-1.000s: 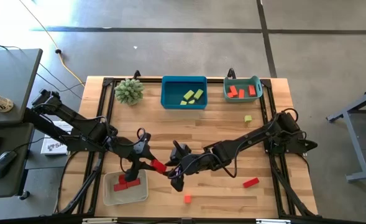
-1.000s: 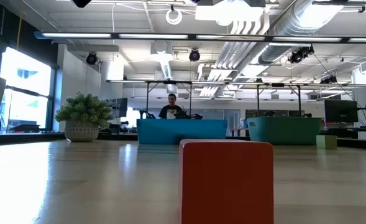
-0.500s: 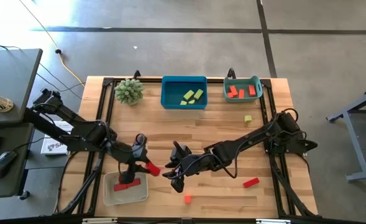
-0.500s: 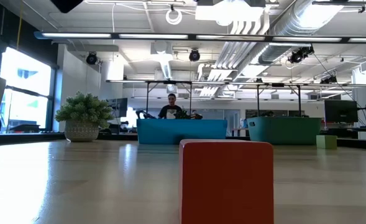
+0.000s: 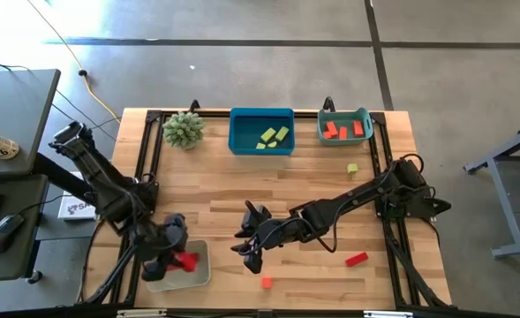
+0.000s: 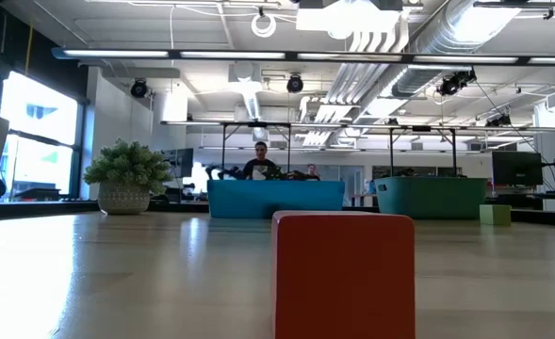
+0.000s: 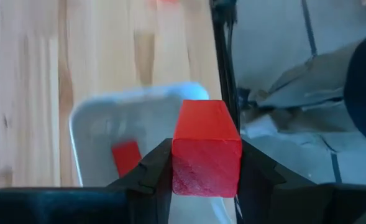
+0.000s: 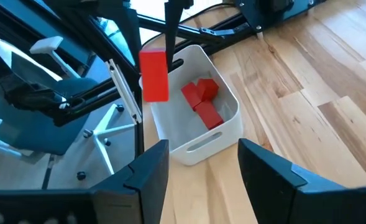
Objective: Sort & place blocks by color
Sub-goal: Put the red block into the gray bin
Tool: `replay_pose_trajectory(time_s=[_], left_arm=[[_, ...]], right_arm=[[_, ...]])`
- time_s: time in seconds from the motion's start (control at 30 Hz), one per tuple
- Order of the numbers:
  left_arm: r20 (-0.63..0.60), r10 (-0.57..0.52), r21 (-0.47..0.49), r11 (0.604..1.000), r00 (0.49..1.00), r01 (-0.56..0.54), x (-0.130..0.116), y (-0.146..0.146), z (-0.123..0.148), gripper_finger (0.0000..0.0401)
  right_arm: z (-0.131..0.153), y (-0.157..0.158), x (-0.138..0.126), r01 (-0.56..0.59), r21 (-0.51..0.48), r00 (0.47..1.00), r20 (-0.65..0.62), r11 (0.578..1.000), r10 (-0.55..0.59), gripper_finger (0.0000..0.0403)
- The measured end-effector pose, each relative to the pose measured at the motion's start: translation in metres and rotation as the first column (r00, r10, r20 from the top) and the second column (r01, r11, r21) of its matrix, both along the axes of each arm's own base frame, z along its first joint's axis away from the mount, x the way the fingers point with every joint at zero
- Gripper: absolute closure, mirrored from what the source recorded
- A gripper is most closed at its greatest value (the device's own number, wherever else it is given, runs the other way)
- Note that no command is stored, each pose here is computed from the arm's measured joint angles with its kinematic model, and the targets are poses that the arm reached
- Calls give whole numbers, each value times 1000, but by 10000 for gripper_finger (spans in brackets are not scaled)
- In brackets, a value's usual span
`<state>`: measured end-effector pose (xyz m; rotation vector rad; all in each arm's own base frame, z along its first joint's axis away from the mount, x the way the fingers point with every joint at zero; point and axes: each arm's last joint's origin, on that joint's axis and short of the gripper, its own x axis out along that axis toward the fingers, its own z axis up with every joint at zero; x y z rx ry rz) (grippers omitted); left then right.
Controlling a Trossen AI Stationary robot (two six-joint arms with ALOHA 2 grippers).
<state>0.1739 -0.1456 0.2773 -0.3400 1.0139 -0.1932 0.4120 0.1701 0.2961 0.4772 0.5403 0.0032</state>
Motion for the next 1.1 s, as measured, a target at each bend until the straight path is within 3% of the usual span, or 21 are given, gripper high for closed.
replay_pose_trajectory(time_s=[0.2, 0.5, 0.8, 1.1], left_arm=[[-104, 14, 37, 999, 995, -10, -10, -14, -13, 290], [-251, -8, 108, 994, 968, 36, -1, -38, -48, 289], [-310, 25, 134, 991, 950, 18, 4, -44, -64, 287], [-380, 46, 93, 996, 924, -11, 5, -46, -69, 225]], right_arm=[[0, 0, 0, -3, -2, 1000, 0, 1000, 3, 224], [-1, 0, 0, -34, 12, 999, -17, 999, 34, 224], [-3, 18, -9, -82, -2, 996, -32, 997, 82, 224], [-7, 39, -21, -132, -20, 989, -73, 991, 130, 188]])
